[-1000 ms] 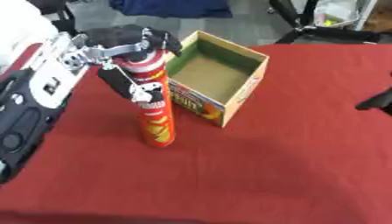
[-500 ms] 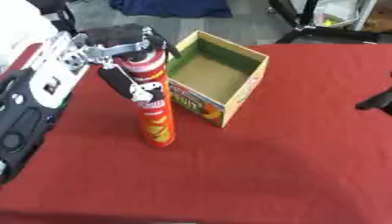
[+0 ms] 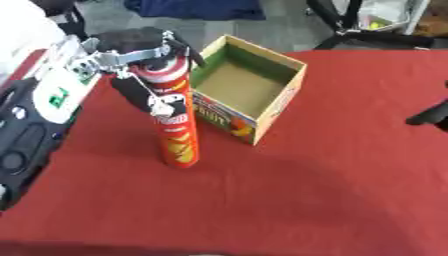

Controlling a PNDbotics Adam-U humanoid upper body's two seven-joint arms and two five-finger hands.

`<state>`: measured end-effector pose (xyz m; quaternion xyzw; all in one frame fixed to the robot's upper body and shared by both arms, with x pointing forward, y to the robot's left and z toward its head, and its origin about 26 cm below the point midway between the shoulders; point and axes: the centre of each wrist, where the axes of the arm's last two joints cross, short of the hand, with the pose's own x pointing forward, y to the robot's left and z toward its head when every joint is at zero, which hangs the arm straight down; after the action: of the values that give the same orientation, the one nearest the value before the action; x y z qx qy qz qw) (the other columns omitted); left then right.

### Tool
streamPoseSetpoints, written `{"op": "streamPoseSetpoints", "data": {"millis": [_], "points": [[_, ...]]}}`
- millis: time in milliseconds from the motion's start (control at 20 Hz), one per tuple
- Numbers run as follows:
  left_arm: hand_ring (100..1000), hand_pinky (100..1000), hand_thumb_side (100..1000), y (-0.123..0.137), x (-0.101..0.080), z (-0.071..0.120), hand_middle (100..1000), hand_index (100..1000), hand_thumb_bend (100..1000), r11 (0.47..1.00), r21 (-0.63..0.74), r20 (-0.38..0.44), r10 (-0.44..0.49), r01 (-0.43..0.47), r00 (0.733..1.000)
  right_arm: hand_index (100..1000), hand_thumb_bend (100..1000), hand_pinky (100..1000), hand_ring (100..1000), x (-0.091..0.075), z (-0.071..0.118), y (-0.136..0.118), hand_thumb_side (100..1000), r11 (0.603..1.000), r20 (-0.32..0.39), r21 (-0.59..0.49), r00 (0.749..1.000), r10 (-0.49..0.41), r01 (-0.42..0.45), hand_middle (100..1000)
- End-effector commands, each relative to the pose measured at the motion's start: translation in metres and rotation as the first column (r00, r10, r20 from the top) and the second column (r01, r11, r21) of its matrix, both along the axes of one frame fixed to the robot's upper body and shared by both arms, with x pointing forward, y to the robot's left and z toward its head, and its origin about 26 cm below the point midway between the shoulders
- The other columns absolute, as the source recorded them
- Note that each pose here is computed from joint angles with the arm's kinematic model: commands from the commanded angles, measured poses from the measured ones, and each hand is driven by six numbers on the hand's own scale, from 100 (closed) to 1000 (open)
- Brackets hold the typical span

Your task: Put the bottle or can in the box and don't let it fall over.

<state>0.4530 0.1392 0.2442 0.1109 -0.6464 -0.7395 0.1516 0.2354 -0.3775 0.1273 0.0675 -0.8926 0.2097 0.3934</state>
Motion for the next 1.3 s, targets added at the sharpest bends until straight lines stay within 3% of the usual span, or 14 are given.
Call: {"op": "streamPoseSetpoints", "data": {"millis": [50, 300, 750, 1300], "points": [[490, 288, 241, 0.006, 0.0, -0.001, 471, 228, 319, 0.906, 0.359, 0.003, -0.24, 0.223, 0.971, 884, 100, 689, 631, -0.001, 0.012, -0.002, 523, 1.0, 0.029, -0.025, 1.0, 0.005, -0.004, 550], [471, 236, 246, 0.006, -0.002, 0.005, 449, 219, 387, 0.916, 0.335, 0.021, -0.244, 0.223, 0.97, 883, 100, 688, 630, -0.001, 0.012, -0.002, 523, 1.0, 0.028, -0.022, 1.0, 0.004, -0.003, 548], [437, 144, 219, 0.003, -0.011, 0.025, 420, 207, 420, 0.944, 0.226, 0.062, -0.26, 0.241, 0.964, 883, 100, 689, 630, -0.001, 0.013, -0.003, 523, 1.0, 0.025, -0.017, 1.0, 0.002, -0.001, 548], [423, 101, 184, 0.006, -0.02, 0.045, 412, 206, 349, 0.958, 0.14, 0.054, -0.261, 0.251, 0.964, 882, 100, 690, 630, -0.001, 0.013, -0.003, 523, 1.0, 0.024, -0.014, 1.0, -0.002, 0.002, 548]]}}
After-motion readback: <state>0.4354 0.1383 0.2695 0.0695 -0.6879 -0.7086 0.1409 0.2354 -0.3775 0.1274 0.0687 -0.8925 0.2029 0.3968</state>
